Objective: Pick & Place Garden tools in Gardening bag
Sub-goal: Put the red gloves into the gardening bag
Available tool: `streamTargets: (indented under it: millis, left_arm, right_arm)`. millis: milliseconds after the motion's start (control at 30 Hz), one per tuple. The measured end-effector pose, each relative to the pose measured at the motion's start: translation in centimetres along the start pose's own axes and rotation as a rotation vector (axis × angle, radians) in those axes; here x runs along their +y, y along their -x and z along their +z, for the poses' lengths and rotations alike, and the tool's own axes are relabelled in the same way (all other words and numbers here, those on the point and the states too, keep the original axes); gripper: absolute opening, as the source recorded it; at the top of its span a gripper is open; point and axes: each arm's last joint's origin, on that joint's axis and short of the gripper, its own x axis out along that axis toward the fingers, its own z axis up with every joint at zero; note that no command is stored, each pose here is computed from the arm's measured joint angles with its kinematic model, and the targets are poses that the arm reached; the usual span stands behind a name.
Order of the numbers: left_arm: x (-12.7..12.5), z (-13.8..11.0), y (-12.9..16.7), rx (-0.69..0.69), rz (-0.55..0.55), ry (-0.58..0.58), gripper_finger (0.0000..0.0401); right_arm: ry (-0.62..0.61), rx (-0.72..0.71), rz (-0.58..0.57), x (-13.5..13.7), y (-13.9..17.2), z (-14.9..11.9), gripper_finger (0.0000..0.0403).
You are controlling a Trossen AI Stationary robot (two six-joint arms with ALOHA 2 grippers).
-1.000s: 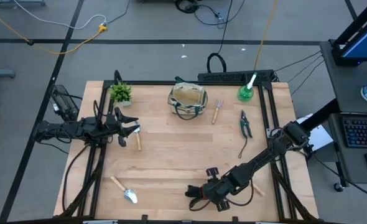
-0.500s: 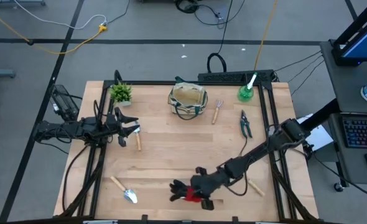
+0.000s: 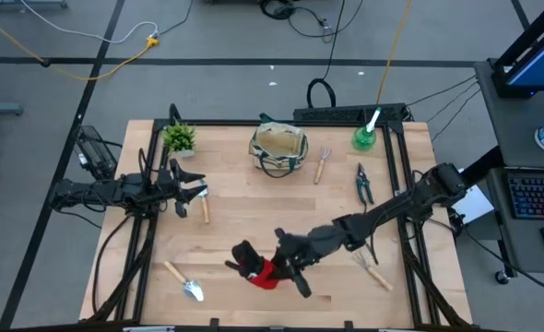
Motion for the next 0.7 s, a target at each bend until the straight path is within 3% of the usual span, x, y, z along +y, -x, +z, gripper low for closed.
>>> streamTargets:
  millis: [333, 700]
  left_arm:
    - [0.0, 0.0, 0.0, -0.001, 0.0, 0.001, 0.017]
    - [0.0, 0.0, 0.0, -0.005, 0.0, 0.003, 0.017]
  right_arm:
    - [0.194, -0.163, -0.064, -2.1, 2.8, 5.1, 0.004]
    - [0.373, -0.14, -0.284, -6.8, 7.2, 9.2, 0.004]
